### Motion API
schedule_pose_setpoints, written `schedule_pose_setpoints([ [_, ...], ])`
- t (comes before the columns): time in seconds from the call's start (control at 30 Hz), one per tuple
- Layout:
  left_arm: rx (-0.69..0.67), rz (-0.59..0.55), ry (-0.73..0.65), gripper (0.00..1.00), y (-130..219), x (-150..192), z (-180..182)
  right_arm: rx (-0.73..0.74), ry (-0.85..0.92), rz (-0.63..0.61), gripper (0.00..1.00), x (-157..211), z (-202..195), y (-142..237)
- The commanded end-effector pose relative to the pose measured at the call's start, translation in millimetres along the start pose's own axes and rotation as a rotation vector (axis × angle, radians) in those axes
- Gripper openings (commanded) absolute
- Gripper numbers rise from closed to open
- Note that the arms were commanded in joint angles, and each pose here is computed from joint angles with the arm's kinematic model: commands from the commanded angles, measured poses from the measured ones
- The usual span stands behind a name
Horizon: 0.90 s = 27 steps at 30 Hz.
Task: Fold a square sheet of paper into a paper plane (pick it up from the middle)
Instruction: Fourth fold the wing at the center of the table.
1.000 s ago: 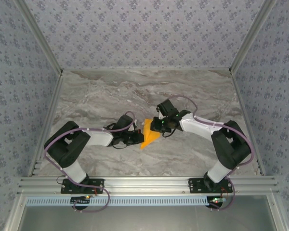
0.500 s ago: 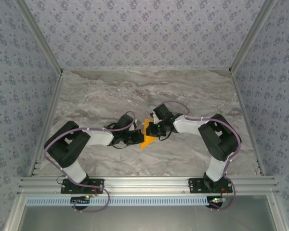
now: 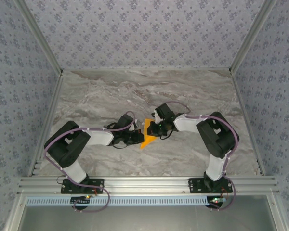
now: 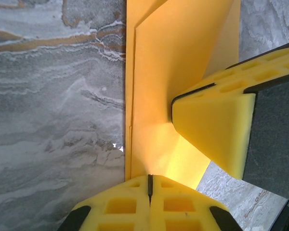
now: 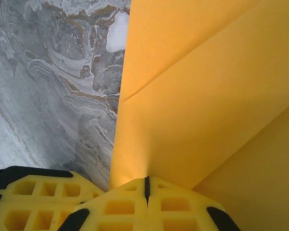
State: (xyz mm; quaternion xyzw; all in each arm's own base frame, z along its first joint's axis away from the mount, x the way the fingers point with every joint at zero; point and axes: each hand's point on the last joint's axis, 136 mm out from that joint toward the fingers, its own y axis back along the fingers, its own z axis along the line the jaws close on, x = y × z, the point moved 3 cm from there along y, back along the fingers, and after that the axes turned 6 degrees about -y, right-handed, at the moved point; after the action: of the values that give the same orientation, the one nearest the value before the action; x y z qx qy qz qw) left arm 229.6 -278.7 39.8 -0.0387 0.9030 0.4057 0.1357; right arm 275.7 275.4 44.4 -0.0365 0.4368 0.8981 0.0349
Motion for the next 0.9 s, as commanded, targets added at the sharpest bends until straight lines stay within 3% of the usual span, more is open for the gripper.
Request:
schedule_pose_setpoints([
  [0.0,-0.164,0.116,0.054,0.0,-2,36,41,0.058,-0.005,-0.001,0.07,-2,-22,-4],
  [0.4,-0.163,0.127,0.058,0.0,-1,44,45,0.088,0.006,-0.033,0.06,-38,-46,9],
  [0.57,-0.158,0.121,0.053,0.0,-1,41,43,0.056,0.031,-0.072,0.07,-54,-37,27],
  [0.7,-0.159,0.118,0.053,0.0,-1,40,43,-0.002,0.082,-0.088,0.07,-45,-14,37],
  [0.87,-0.159,0.116,0.051,0.0,-2,39,42,-0.047,0.122,-0.045,0.07,-19,3,21],
])
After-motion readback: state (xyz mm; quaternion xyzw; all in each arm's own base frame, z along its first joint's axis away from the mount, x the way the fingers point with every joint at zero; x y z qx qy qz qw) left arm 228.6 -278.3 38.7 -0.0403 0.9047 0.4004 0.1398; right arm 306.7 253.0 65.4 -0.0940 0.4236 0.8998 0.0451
